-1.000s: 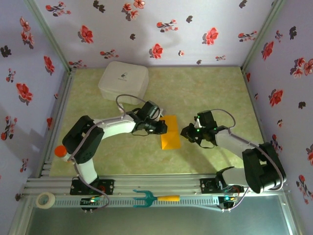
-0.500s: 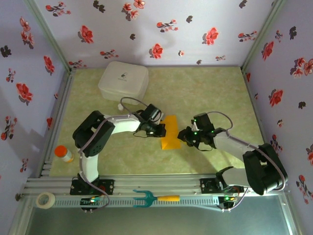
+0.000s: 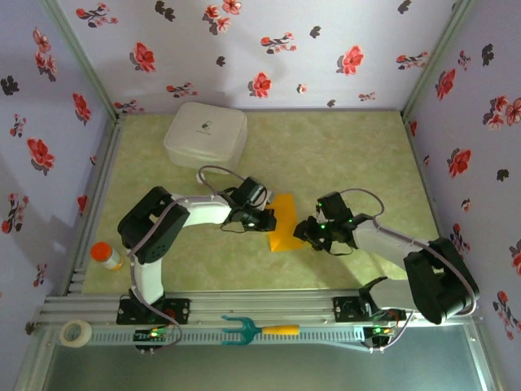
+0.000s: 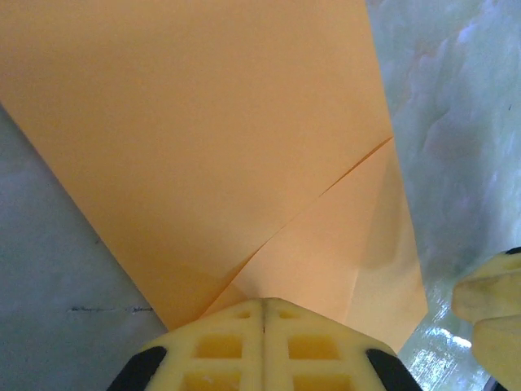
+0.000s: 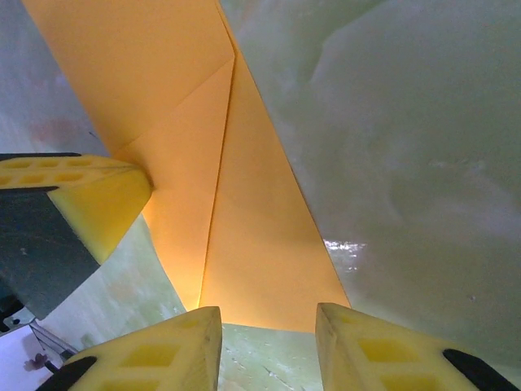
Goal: Fold a paper plane with a square sheet of paper (pick it up from the middle)
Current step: Turn over the square sheet of paper at the center of the table.
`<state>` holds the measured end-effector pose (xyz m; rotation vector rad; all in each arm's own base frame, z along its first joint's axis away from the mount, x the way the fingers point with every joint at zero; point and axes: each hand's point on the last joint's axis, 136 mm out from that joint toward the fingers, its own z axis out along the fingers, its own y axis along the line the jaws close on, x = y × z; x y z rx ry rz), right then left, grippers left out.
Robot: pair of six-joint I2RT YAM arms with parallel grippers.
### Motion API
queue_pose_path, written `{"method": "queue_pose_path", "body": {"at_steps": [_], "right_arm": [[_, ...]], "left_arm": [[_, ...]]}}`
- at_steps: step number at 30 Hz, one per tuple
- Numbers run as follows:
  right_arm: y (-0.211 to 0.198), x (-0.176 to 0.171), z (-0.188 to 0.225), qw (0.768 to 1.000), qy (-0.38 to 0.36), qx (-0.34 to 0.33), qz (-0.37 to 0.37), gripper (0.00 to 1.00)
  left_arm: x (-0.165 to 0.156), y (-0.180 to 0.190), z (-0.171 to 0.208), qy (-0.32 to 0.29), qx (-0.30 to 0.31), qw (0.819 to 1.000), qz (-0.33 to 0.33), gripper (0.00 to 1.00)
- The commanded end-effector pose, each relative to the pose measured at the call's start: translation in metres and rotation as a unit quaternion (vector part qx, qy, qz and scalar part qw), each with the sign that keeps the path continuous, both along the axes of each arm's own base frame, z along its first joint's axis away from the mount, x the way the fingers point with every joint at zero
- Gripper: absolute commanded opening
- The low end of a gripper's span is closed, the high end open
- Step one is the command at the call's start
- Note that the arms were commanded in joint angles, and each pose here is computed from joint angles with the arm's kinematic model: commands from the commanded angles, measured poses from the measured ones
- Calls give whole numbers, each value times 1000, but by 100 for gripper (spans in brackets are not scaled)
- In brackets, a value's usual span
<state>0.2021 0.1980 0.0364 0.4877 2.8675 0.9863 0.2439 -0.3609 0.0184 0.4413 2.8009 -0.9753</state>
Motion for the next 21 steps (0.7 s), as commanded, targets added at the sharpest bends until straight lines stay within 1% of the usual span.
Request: {"method": "queue_pose_path", "body": {"at_steps": [1,3,11,21], "right_arm": [[1,-1,-1,1000,10,-12,-1,36],[2,-2,-2,1000,12,-14,2,35],[5,-4,-9,1000,20,-19,6,37],[20,12,-6,1000,3,9,-2,41]], "left_arm": [[-16,12,-12,24,29,999,3,3],[-16,13,-11,24,29,999,4,3],[-17,14,-12,25,30,999,5,3],[-18,14,-15,27,29,999,5,3]]}}
